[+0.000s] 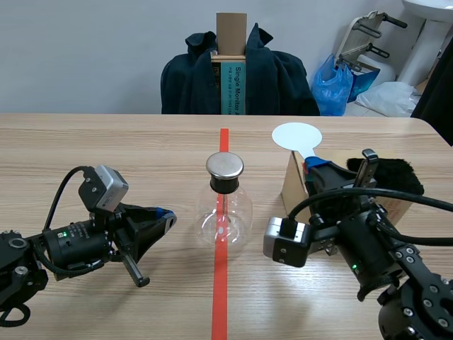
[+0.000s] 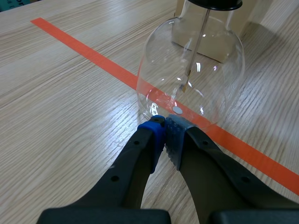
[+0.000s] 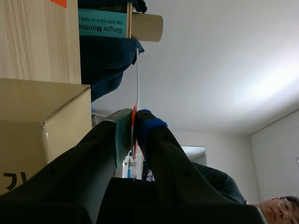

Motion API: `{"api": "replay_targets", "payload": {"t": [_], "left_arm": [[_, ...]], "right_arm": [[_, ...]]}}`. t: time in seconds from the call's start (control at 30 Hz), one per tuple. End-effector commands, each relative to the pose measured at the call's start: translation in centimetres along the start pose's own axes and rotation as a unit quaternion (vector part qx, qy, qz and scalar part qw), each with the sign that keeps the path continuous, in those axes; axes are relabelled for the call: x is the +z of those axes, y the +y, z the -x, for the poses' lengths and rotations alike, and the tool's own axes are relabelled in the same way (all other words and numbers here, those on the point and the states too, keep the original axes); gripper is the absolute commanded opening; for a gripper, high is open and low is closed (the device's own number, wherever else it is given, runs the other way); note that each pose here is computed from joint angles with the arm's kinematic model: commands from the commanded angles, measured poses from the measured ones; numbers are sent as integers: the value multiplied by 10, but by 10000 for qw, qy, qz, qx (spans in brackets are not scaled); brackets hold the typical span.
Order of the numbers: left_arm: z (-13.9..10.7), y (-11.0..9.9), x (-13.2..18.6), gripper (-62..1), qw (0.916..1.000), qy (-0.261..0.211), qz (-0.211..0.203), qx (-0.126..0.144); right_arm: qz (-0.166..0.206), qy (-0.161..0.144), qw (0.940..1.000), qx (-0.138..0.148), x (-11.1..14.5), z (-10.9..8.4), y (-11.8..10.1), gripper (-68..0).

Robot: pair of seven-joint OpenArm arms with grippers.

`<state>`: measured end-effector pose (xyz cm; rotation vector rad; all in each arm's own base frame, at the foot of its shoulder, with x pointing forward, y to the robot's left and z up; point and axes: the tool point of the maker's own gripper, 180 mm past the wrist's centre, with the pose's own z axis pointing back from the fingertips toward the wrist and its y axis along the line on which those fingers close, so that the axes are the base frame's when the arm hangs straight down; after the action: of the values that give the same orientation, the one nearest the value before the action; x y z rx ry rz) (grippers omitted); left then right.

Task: Do the electroscope experiment.
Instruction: 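Move the plate toward and away from the electroscope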

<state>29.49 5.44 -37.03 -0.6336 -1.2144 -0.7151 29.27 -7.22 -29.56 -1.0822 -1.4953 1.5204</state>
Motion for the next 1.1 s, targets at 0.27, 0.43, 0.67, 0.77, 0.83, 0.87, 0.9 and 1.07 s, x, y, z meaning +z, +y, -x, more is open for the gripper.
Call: {"api": "replay_targets", "payload": {"t": [0.27, 0.43, 0.67, 0.77, 0.83, 0.87, 0.9, 1.07], "left_arm": [[-15, 3, -2, -581, 9997, -244, -12, -58], [-15, 3, -2, -581, 9997, -245, -13, -57], [-15, 3, -2, -581, 9997, -244, -13, -55], [-15, 3, -2, -581, 9997, -244, -13, -55], [-15, 3, -2, -581, 9997, -244, -13, -55], [-15, 3, -2, -581, 9997, -244, -13, -55], [-15, 3, -2, -581, 9997, -244, -13, -55], [-15, 3, -2, -581, 9997, -244, -13, -55]], "right_arm": [[190, -448, 9988, 61, -4, -11, -12, -667], [291, -1108, 9934, 71, 0, -35, -15, -667], [350, -1740, 9841, 118, 7, -57, -17, -667], [348, -1908, 9809, 124, 9, -63, -17, -667], [347, -1996, 9792, 128, 10, -66, -17, -667], [346, -2030, 9785, 129, 11, -67, -17, -667], [346, -2058, 9779, 130, 11, -68, -16, -667], [345, -2176, 9753, 132, 13, -72, -16, -667]]}}
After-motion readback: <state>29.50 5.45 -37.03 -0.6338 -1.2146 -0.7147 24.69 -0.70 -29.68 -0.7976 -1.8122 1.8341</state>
